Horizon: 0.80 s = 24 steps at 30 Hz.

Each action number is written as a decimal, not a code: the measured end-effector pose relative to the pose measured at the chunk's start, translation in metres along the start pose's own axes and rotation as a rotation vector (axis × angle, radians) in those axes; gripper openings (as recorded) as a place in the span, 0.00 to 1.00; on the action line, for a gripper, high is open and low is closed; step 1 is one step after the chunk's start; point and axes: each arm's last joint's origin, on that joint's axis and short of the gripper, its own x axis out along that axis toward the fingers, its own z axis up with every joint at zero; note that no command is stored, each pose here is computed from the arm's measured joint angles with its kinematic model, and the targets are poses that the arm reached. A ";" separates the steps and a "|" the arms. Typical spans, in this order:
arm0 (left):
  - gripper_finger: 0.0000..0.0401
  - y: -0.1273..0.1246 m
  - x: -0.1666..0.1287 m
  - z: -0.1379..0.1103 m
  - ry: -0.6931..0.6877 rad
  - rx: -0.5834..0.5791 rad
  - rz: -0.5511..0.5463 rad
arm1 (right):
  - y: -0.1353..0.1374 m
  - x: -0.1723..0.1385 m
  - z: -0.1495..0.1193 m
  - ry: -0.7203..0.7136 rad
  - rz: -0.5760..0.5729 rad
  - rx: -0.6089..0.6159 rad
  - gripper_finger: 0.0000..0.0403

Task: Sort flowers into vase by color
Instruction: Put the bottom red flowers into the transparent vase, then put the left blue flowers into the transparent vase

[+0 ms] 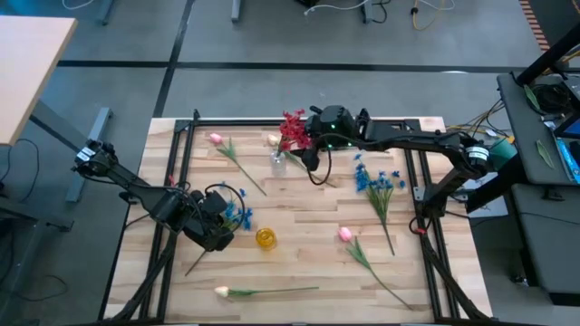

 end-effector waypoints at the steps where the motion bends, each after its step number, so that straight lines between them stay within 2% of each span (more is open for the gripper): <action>1: 0.00 0.000 0.000 0.000 0.000 0.000 0.001 | 0.000 -0.002 0.000 0.037 -0.003 0.010 0.84; 5: 0.01 0.001 0.004 -0.002 0.009 -0.006 0.010 | 0.001 -0.011 -0.002 0.177 -0.019 0.066 0.85; 8: 0.08 0.003 0.007 -0.004 0.016 -0.035 0.022 | 0.002 -0.017 -0.007 0.272 -0.033 0.108 0.85; 15: 0.36 0.002 0.018 -0.011 0.078 -0.091 0.054 | 0.003 -0.032 -0.020 0.442 -0.070 0.200 0.85; 20: 0.56 -0.002 0.044 -0.022 0.142 -0.129 0.164 | 0.007 -0.036 -0.025 0.493 -0.072 0.208 0.85; 24: 0.64 -0.003 0.067 -0.033 0.205 -0.141 0.274 | 0.010 -0.035 -0.025 0.496 -0.064 0.201 0.85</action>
